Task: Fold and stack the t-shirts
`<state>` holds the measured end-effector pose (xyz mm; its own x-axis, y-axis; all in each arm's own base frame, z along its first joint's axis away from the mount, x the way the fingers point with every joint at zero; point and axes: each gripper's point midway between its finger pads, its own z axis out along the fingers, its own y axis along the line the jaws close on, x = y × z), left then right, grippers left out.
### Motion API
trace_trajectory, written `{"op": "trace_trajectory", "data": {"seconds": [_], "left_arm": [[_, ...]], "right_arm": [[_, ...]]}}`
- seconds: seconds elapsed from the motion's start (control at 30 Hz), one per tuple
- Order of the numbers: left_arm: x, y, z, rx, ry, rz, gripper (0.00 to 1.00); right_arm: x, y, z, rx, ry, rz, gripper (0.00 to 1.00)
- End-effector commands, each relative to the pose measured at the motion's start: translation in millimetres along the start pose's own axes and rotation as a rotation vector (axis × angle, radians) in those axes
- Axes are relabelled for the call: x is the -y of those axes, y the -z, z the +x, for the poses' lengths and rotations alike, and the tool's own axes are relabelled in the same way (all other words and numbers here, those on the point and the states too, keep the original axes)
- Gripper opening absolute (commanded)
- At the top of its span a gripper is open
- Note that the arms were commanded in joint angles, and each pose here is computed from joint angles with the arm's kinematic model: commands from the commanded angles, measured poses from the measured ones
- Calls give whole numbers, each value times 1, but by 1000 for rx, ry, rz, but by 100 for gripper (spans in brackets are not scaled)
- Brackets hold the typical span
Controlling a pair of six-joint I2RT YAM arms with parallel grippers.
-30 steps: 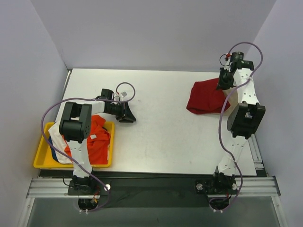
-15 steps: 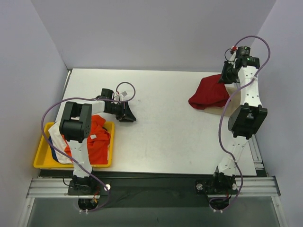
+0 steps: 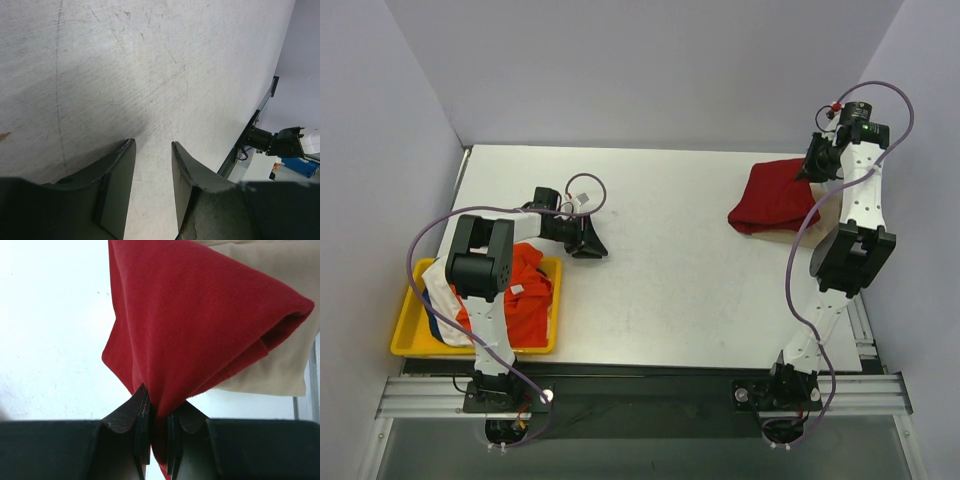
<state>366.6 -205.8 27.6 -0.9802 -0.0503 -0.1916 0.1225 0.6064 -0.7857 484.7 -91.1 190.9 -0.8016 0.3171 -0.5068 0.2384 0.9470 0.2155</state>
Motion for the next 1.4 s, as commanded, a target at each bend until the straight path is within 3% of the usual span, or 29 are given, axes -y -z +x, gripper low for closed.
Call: {"op": "trace_trajectory", "data": {"seconds": [0.0, 0.5, 1.13, 1.2, 1.37], "left_arm": [[-9, -2, 1, -6, -16, -24, 46], [-7, -3, 6, -9, -19, -28, 46], [-1, 4, 8, -9, -26, -51, 46], [-1, 5, 9, -9, -27, -59, 45], [9, 14, 1, 22, -51, -65, 46]], "right_arm": [[-9, 54, -19, 109, 29, -24, 0], [17, 54, -13, 85, 18, 32, 0], [85, 5, -2, -12, 38, 392, 0], [96, 6, -4, -4, 39, 492, 8], [106, 11, -11, 52, 60, 691, 51]]}}
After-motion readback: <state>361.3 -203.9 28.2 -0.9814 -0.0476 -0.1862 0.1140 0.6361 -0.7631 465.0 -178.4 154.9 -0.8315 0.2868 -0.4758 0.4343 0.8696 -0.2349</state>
